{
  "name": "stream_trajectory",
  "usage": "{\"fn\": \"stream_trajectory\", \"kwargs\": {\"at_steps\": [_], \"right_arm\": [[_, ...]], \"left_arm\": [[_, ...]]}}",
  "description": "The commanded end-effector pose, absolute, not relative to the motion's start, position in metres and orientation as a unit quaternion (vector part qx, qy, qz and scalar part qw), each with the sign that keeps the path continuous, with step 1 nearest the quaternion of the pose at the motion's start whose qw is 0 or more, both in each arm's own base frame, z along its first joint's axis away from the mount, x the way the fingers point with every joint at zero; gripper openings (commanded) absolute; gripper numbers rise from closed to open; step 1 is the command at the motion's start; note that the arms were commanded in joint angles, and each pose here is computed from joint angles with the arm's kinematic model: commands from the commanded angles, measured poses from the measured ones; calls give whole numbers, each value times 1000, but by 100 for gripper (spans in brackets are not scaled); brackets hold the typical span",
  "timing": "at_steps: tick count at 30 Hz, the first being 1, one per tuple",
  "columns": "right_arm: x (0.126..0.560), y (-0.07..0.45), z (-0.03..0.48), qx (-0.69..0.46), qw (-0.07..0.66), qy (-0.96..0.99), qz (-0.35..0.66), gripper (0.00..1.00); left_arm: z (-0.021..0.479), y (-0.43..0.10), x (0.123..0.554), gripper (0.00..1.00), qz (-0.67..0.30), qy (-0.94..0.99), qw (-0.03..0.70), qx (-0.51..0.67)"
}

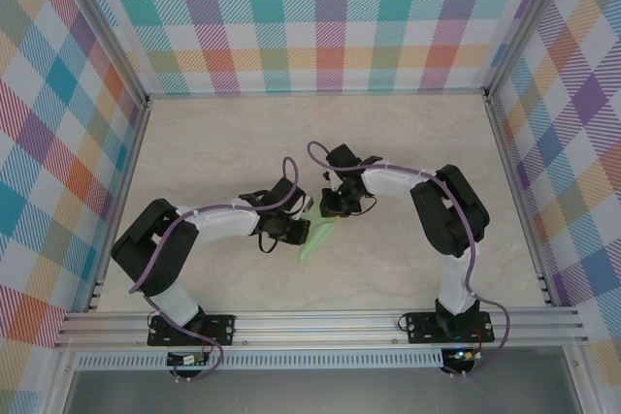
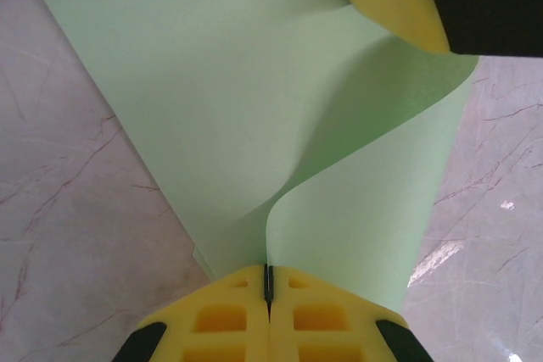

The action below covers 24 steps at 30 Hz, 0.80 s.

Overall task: Fold a paper plane with a square sheet of paper (pick it up from the middle)
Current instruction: Third fold the triangle at the center of the table.

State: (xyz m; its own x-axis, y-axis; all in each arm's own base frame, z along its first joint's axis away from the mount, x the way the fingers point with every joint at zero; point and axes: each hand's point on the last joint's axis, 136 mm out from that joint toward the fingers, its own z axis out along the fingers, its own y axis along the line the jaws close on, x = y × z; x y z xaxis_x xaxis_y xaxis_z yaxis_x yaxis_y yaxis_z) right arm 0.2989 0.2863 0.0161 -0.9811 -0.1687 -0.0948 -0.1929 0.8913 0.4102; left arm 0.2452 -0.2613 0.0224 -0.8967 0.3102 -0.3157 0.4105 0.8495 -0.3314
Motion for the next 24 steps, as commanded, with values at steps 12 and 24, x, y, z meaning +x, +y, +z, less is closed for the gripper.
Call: {"fn": "stream_trajectory", "kwargs": {"at_steps": [12,24], "right_arm": [[289,269,-4,-76,3,982,172,19],[307,260,57,-11,82,974,211,36]], "left_arm": [[7,-250,247,0,-178,961,119,177],[-2,-248,242,0,-182,961,106,181]]}}
